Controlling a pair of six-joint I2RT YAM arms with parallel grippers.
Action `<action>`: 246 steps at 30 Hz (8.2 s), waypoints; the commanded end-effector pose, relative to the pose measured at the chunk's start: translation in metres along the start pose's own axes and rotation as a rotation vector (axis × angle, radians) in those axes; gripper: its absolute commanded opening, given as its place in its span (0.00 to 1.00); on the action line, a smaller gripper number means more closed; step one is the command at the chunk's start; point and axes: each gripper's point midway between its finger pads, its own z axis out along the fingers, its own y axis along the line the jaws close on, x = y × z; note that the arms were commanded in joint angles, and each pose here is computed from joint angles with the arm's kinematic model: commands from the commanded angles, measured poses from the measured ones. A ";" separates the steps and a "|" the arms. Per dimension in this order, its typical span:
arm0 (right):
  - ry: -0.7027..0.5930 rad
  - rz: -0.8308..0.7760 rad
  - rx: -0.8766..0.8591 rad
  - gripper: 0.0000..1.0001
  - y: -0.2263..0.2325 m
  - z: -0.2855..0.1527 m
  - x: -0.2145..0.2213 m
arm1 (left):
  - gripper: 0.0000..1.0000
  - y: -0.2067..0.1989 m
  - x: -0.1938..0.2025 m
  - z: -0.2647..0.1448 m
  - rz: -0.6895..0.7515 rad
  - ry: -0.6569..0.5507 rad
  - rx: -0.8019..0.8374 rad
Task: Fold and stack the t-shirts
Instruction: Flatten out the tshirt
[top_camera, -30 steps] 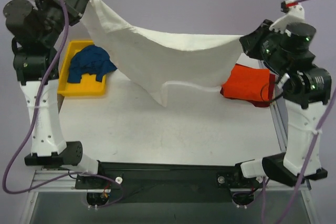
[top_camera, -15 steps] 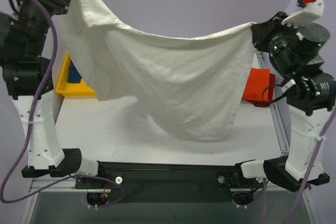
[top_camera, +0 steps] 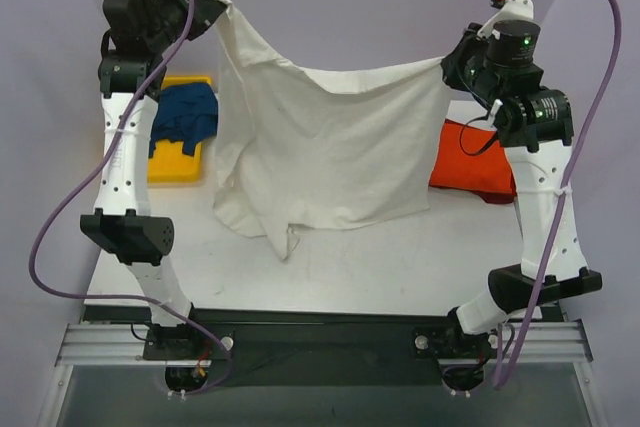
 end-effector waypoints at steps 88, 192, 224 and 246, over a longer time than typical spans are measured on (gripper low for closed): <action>1.155 0.228 0.169 1.00 -0.057 0.033 0.447 | 0.97 0.272 0.428 -0.135 -0.073 1.102 -0.667; 1.164 -0.126 -0.374 0.76 0.154 0.009 0.404 | 0.97 0.247 0.327 -0.249 -0.213 0.699 -0.750; 1.091 -0.376 -0.586 0.37 0.300 -0.032 0.538 | 0.97 0.264 0.331 -0.288 -0.383 0.658 -0.784; 1.047 -0.546 -0.378 0.03 0.256 -0.012 0.564 | 0.97 0.261 0.332 -0.288 -0.364 0.669 -0.787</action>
